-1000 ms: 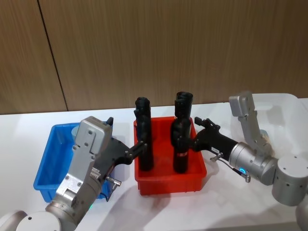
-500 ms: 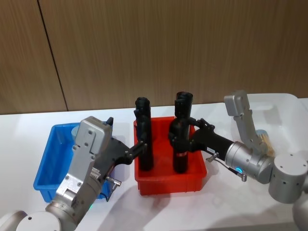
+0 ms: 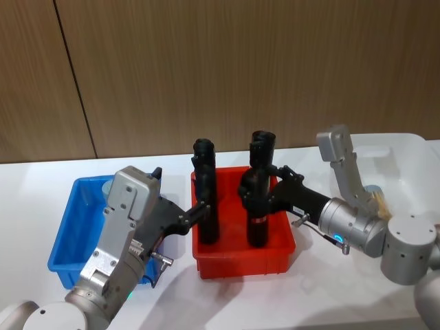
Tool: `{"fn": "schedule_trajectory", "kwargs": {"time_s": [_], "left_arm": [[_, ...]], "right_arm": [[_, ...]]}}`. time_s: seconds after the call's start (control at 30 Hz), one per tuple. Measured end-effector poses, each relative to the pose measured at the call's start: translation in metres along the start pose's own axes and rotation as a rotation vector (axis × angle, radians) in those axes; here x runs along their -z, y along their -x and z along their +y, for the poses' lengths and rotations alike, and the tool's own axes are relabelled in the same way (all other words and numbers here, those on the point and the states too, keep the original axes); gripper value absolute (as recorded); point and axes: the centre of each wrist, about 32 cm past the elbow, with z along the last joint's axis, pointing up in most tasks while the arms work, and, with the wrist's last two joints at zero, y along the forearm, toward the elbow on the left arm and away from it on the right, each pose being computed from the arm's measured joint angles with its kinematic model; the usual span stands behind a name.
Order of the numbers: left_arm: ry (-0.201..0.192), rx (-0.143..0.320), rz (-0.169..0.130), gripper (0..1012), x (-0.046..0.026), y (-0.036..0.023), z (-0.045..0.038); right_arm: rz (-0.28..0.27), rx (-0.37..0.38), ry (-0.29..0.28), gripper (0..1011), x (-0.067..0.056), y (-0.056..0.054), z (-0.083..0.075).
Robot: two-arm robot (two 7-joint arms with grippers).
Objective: Pick the cotton swabs from the blue box and place them into the white box.
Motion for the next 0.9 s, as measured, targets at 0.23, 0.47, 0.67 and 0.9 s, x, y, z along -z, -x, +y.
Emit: {"fn": "schedule_trajectory", "kwargs": {"time_s": [0.23,0.47,0.67,0.9], "left_arm": [[0.0,0.0,0.0,1004,0.0,0.0,0.0],[0.0,0.0,0.0,1004,0.0,0.0,0.0],[0.0,0.0,0.0,1004,0.0,0.0,0.0],[0.0,0.0,0.0,1004,0.0,0.0,0.0]], "right_arm": [[0.003,0.015,0.002,1002,0.001,-0.005,0.004],[0.011,0.026,0.01,1002,0.003,-0.01,0.007],[0.019,0.033,0.019,1002,0.006,-0.014,0.01],[0.028,0.027,0.028,861,0.01,-0.018,0.014]]}}
